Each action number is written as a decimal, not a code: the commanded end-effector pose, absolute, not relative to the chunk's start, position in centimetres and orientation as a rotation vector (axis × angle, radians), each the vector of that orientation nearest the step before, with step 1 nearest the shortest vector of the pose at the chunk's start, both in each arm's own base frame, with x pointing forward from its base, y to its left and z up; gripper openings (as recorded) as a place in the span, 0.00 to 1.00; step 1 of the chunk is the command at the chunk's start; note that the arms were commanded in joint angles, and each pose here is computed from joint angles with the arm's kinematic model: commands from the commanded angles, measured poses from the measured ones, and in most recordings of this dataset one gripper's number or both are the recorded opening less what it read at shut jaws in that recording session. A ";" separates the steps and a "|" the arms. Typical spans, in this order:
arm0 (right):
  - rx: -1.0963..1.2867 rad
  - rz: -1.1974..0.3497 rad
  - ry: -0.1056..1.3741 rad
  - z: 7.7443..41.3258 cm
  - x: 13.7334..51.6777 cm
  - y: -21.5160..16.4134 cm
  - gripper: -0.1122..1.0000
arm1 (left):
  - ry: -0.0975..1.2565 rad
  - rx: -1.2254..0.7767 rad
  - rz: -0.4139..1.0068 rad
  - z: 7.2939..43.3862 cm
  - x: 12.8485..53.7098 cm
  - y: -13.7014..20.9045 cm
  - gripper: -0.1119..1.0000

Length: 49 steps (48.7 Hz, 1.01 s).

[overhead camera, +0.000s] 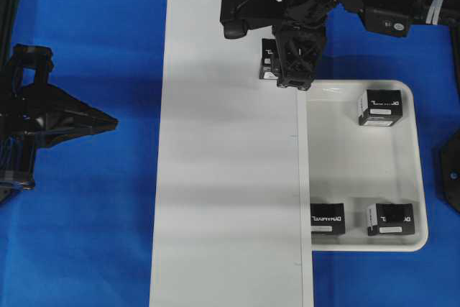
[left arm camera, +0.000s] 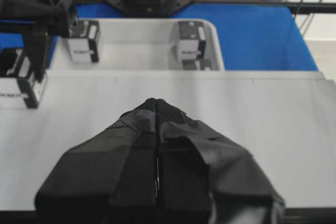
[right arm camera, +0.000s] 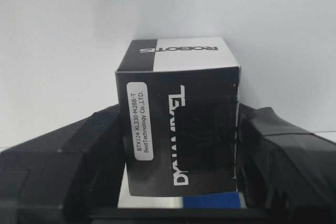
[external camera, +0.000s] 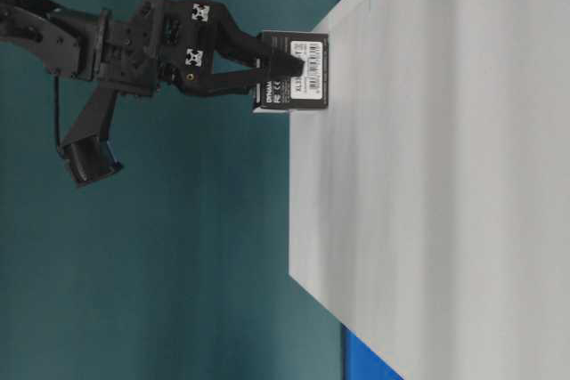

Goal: Place the box from the white plastic tray onto the white base.
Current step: 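Carry the box left over the white base and lower it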

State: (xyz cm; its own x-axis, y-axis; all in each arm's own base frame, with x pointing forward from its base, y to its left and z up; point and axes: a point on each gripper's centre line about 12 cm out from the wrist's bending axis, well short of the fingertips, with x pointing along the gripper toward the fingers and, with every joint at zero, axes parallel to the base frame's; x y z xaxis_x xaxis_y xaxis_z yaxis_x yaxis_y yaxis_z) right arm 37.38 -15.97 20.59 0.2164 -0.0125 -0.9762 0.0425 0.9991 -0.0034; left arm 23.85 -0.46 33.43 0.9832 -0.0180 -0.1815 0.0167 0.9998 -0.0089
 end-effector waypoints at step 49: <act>-0.031 -0.055 1.334 19.8 38.0 -16.1 1.00 | 0.157 -0.006 -0.022 34.4 23.9 -0.6 0.03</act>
